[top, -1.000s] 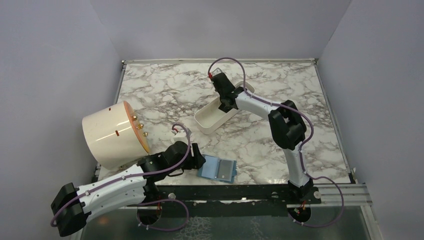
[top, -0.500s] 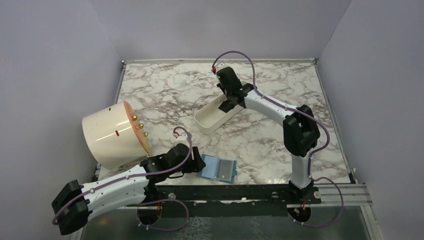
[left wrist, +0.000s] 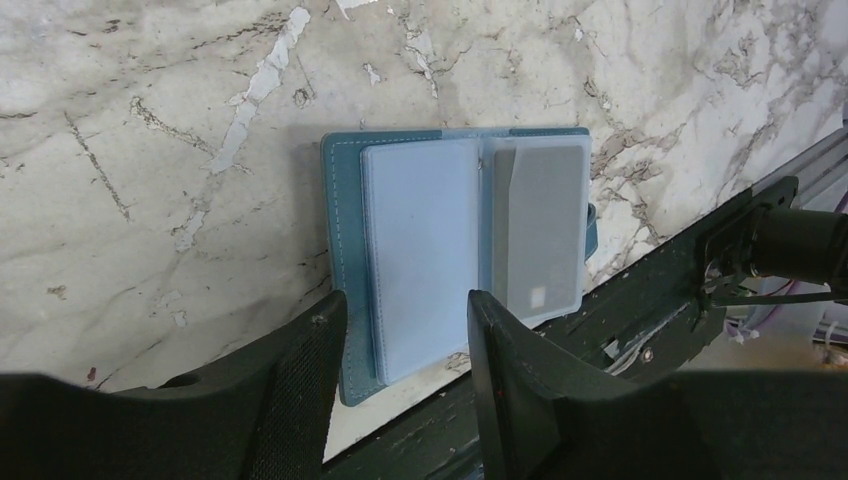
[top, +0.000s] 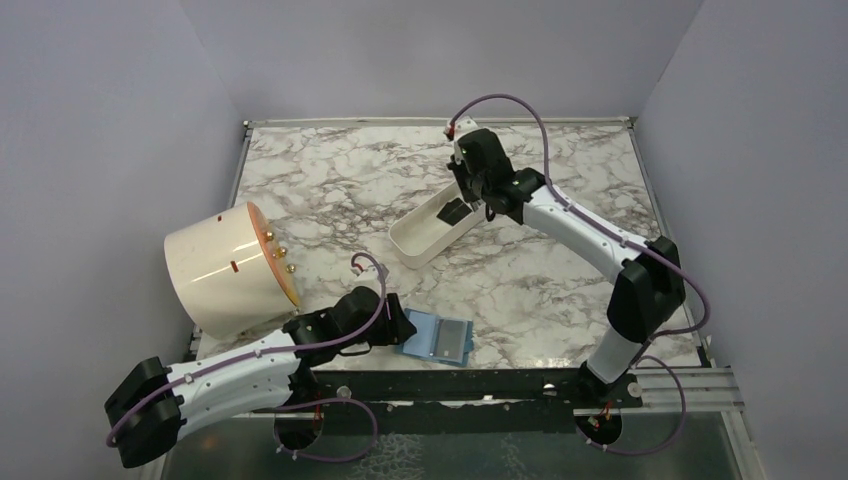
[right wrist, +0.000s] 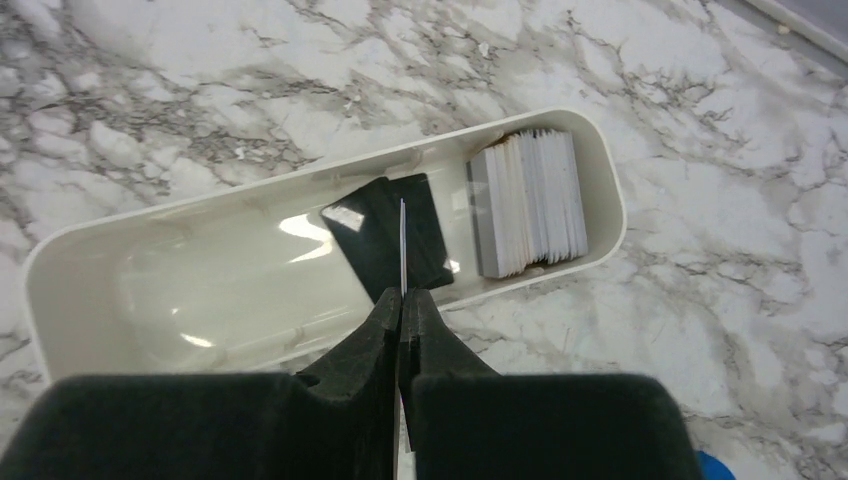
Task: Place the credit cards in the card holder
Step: Pick up the credit card from the storage box.
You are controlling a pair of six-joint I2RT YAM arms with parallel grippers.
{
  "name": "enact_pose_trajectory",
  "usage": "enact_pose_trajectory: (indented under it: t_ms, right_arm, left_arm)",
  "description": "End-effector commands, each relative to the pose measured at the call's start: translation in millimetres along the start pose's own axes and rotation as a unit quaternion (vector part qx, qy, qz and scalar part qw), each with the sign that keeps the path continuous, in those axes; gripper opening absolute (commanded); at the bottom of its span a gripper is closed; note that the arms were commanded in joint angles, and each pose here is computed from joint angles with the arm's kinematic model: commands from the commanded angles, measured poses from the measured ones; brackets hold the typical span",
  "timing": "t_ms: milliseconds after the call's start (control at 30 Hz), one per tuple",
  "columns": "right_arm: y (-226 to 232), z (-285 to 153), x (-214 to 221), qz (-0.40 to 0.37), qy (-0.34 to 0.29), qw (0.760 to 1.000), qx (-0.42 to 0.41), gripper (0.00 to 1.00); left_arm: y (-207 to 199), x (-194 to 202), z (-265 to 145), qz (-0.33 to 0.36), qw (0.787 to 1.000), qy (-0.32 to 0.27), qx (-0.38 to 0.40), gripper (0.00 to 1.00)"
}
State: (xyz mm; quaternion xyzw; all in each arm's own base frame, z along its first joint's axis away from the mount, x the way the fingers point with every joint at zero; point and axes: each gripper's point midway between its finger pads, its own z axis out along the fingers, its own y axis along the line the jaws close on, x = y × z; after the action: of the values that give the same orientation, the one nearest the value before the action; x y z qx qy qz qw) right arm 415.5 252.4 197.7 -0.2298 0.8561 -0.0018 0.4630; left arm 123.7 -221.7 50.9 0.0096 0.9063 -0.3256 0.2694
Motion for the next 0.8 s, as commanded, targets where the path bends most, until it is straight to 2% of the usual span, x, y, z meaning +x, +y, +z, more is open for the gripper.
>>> enact_pose_trajectory:
  t_ms: [0, 133, 267, 333, 433, 600, 767]
  right_arm:
    - [20, -34, 2, 0.063, -0.005, 0.995, -0.075, 0.01]
    - [40, -62, 10, 0.117, -0.015, 0.982, -0.145, 0.01]
    - [62, -93, 16, 0.171, -0.027, 0.959, -0.224, 0.01]
    - [74, -111, 18, 0.201, -0.039, 0.941, -0.269, 0.01]
    - [93, -143, 23, 0.256, -0.053, 0.902, -0.345, 0.01]
    - [104, -186, 34, 0.315, -0.079, 0.846, -0.422, 0.01]
    - [109, -210, 49, 0.34, -0.071, 0.817, -0.46, 0.01]
  left_arm:
    - [-17, -14, -4, -0.001, 1.0, -0.012, 0.014, 0.51]
    - [-34, -30, -13, -0.002, 0.999, -0.032, 0.031, 0.54]
    - [-67, -45, -24, -0.014, 0.994, -0.054, 0.098, 0.59]
    - [-83, -53, -30, -0.026, 0.989, -0.066, 0.133, 0.6]
    - [-100, -62, -37, -0.047, 0.98, -0.083, 0.176, 0.63]
    - [-121, -72, -46, -0.077, 0.965, -0.1, 0.23, 0.66]
    - [-139, -83, -57, -0.095, 0.947, -0.12, 0.284, 0.66]
